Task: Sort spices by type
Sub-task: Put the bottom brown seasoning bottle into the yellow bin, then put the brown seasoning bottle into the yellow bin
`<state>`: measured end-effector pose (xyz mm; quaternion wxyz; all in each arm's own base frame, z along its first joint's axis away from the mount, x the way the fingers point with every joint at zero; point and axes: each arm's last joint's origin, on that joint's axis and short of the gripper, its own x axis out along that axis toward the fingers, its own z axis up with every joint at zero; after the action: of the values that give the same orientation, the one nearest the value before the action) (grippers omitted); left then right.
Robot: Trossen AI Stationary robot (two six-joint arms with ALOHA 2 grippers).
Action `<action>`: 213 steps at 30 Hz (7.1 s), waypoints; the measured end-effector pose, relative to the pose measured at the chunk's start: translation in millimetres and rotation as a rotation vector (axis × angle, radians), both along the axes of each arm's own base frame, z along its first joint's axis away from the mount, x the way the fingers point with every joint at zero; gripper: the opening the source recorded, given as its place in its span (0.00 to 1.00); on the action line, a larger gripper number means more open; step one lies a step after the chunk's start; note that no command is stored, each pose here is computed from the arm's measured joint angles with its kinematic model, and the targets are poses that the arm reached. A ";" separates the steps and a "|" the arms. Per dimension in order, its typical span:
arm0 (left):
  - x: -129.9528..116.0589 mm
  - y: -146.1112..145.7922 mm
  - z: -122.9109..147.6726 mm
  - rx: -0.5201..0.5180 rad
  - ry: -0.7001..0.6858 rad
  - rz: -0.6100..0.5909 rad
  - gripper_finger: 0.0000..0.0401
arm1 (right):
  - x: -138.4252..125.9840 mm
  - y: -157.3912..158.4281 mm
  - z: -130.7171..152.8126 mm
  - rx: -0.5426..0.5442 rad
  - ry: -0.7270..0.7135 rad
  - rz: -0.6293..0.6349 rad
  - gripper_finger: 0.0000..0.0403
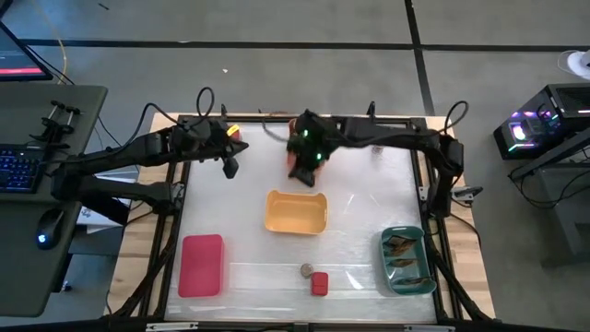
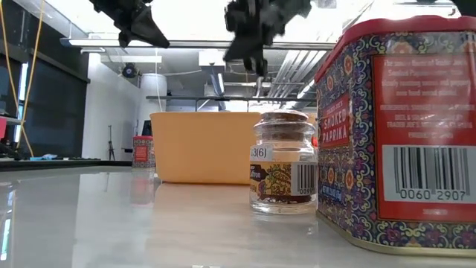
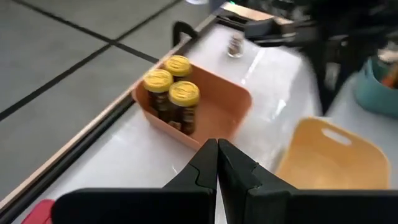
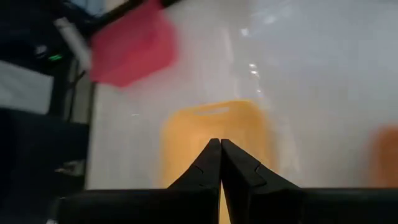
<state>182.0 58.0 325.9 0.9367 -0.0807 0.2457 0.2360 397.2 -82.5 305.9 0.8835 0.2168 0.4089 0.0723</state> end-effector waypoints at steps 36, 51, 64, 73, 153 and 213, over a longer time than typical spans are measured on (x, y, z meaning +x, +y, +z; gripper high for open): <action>2.5 -24.3 -7.1 -0.277 0.015 -0.286 0.00 | -31.2 223.5 -11.0 -0.002 0.330 -0.103 0.06; 14.4 -55.7 -14.3 -0.304 0.067 -0.335 0.00 | 2.1 247.2 -72.2 -0.039 0.337 0.117 0.76; 23.6 -57.8 -22.3 -0.255 0.121 -0.345 0.00 | 5.9 255.3 -104.6 -0.084 0.431 0.068 0.78; 27.8 -57.7 -25.5 -0.250 0.136 -0.349 0.00 | 9.5 258.0 -126.2 -0.120 0.473 0.049 0.78; -35.7 -58.3 8.6 -0.186 -0.020 -0.337 0.00 | 10.8 100.5 -116.4 -0.487 0.595 0.099 0.65; 54.6 -3.5 -28.1 -0.386 -0.060 -0.148 0.00 | -213.5 -134.8 -120.5 -0.118 0.744 -1.439 0.65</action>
<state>236.6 54.4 297.8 0.9255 -0.2475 0.2637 0.1125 183.7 -217.3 185.4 0.5300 0.3894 0.4394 -0.6119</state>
